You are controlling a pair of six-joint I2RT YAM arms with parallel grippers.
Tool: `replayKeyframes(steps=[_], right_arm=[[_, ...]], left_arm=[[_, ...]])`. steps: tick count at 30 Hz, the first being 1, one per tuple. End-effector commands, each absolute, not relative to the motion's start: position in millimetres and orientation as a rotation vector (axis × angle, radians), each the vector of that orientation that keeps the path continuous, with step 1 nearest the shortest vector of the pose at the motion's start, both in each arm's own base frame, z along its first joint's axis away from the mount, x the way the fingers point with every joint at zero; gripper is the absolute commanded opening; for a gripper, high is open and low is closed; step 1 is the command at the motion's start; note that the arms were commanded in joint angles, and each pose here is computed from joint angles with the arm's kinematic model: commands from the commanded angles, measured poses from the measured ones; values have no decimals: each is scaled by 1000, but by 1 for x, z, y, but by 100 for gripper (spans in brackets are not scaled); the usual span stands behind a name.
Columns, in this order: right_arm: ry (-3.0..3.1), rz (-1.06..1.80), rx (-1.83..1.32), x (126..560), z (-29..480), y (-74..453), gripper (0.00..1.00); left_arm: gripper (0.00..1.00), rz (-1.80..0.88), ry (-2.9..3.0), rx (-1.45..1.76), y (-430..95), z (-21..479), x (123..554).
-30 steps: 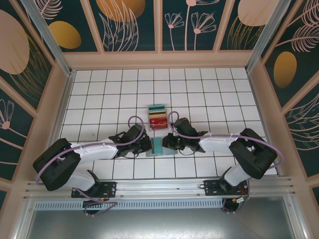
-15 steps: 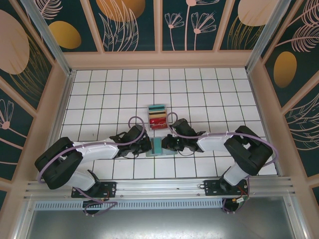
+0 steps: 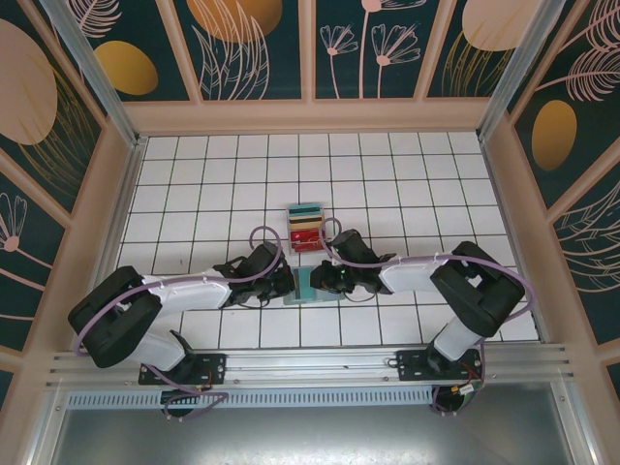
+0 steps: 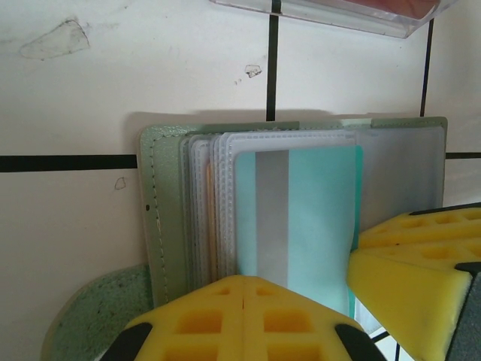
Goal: Take the credit cards out of the card holder
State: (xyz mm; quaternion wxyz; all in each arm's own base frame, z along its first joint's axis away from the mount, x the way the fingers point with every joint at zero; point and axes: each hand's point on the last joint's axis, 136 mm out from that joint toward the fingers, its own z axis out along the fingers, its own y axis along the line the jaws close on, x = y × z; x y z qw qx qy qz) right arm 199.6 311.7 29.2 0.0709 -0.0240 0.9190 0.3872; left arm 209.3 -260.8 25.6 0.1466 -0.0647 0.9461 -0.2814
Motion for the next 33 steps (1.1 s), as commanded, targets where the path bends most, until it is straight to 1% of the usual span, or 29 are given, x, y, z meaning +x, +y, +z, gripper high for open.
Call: replayKeyframes(steps=[1, 5, 6, 8, 10, 20, 33], right_arm=[[2722, 1241, -126, 201, 42, 327, 17], [2730, 1243, -126, 200, 40, 327, 16], [2731, 1244, -125, 200, 40, 327, 13], [2733, 1234, -119, 199, 39, 325, 4], [2732, 1213, -109, 200, 39, 321, 0], [2740, 1149, -33, 202, 33, 298, 0], [2743, 1079, 44, 203, 29, 263, 0]], left_arm=[[0, -794, 2769, -187, -257, 14, 202], [0, -799, 2771, -186, -258, 14, 201], [0, -799, 2773, -185, -258, 13, 201], [0, -795, 2774, -186, -258, 13, 201], [0, -785, 2777, -189, -256, 13, 200], [0, -584, 2832, -252, -231, -5, 197], [0, -561, 2836, -271, -227, -7, 195]])
